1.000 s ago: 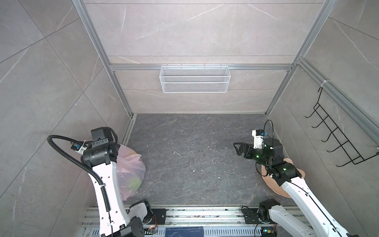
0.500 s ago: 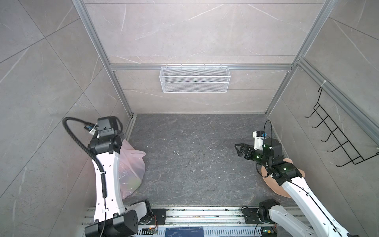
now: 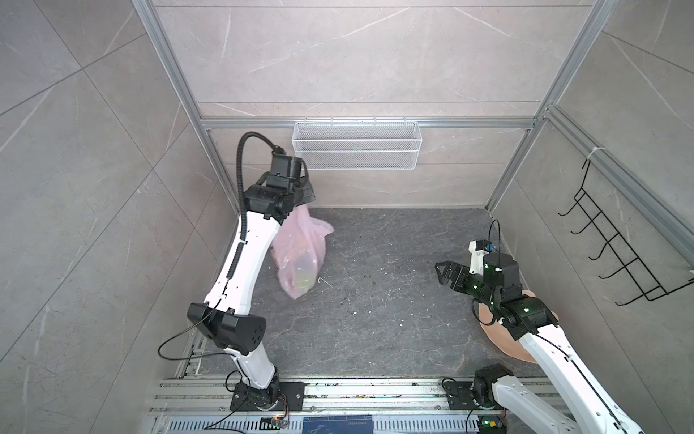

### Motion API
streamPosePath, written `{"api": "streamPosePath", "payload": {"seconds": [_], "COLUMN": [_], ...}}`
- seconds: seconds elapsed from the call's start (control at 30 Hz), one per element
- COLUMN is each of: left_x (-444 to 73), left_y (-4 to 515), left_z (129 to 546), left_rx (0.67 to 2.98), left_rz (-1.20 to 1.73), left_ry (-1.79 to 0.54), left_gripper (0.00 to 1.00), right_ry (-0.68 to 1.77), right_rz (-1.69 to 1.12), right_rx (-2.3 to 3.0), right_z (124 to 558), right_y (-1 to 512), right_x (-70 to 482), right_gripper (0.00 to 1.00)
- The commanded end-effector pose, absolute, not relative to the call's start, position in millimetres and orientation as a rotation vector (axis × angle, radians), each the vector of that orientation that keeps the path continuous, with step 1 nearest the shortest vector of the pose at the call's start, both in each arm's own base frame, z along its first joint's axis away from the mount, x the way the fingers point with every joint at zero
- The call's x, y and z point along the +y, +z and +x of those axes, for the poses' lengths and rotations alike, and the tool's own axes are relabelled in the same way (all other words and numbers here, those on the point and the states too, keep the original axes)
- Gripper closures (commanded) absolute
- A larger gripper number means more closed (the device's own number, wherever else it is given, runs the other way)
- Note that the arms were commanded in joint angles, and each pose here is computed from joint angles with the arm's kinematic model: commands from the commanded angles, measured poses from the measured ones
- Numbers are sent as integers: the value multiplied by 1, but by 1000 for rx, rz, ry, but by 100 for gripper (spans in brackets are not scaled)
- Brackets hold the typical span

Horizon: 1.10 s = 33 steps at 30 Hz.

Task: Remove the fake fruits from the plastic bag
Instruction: 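Carry the pink bag to table center with the left gripper while the right gripper approaches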

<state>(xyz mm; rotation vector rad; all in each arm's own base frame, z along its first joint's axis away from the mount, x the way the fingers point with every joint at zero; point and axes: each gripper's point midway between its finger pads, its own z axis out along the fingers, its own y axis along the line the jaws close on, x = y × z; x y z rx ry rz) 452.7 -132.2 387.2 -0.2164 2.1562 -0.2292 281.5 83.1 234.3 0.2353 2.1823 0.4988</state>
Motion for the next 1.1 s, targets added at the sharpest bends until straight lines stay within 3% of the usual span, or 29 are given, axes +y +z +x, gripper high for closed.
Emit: {"api": "streamPosePath", "payload": {"seconds": [0.0,0.27,0.43,0.63,0.9,0.97,1.07], "left_x": [-190,-312,-354,-377,-337,-321,-309], "left_y": [415,362,347,348,371,377,377], "left_z": [450,426,404,380,352,343,334], "left_rx": [2093,2207,2223,2199,2083,2038,2005], "left_rz": [-3,321,451,519,486,468,466], "left_ry": [-363,-609,-679,-806,-765,-733,-722], "left_gripper": [100,100,95,69,13,5,2], "right_ry": [486,550,617,694,652,633,617], "right_rz": [268,263,235,156,2,-20,-51], "right_rx": [2171,2179,2176,2158,2123,2116,2114], "right_z": [276,287,296,303,309,314,322], "right_y": [243,243,248,259,283,287,290], "right_x": [78,90,102,124,152,159,172], "right_gripper": [3,3,4,6,6,6,6]}}
